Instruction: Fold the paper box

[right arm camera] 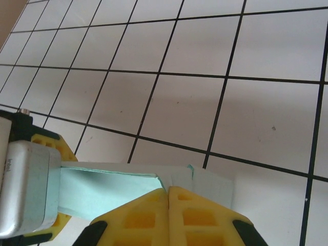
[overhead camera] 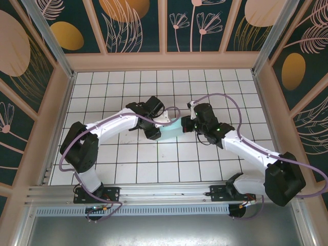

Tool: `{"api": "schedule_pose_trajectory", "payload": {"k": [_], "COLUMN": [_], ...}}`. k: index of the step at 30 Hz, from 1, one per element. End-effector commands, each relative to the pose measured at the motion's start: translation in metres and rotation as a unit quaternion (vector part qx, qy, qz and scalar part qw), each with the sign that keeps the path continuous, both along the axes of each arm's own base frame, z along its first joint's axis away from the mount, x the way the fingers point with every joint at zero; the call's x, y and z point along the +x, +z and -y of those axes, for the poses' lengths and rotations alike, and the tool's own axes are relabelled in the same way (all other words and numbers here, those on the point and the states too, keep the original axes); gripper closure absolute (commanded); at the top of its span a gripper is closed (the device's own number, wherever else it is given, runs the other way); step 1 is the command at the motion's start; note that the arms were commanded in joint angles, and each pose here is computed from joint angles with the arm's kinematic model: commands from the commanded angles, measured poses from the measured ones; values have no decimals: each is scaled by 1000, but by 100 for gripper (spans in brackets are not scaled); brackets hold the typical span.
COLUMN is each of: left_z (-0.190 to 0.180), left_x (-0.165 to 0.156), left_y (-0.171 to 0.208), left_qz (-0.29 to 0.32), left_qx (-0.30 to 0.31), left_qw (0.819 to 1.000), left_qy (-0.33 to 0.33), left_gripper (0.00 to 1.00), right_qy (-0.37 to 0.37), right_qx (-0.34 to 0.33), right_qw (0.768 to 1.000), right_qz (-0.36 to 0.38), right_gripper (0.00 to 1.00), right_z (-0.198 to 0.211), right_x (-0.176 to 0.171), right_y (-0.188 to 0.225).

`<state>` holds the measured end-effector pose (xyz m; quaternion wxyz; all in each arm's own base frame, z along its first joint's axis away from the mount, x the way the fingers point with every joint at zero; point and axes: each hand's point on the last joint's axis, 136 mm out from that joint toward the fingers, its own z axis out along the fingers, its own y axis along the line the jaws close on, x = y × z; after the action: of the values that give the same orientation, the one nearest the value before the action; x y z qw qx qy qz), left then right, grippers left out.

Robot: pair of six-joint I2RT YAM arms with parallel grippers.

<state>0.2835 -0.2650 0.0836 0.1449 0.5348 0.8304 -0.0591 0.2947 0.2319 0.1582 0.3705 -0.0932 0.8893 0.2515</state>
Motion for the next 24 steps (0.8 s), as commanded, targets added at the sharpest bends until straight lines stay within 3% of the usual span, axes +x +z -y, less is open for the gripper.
{"api": "schedule_pose_trajectory", "payload": {"k": [1, 16, 24], "left_z": [-12, -19, -20], "left_x": [16, 17, 15], "left_y": [-18, -25, -28], "left_qz": [3, 10, 6], "left_qx": [30, 56, 57], "left_qw": [998, 997, 998], "left_qy": [49, 43, 40], "left_gripper": [71, 71, 70], "right_qy": [-20, -46, -12], "right_qx": [29, 36, -11], "right_qw": [999, 998, 1000], "right_qz": [-12, -18, -5], "right_gripper": [100, 100, 100], "right_z": [-4, -8, -8], "right_x": [-7, 6, 5], "right_y": [8, 32, 18]}}
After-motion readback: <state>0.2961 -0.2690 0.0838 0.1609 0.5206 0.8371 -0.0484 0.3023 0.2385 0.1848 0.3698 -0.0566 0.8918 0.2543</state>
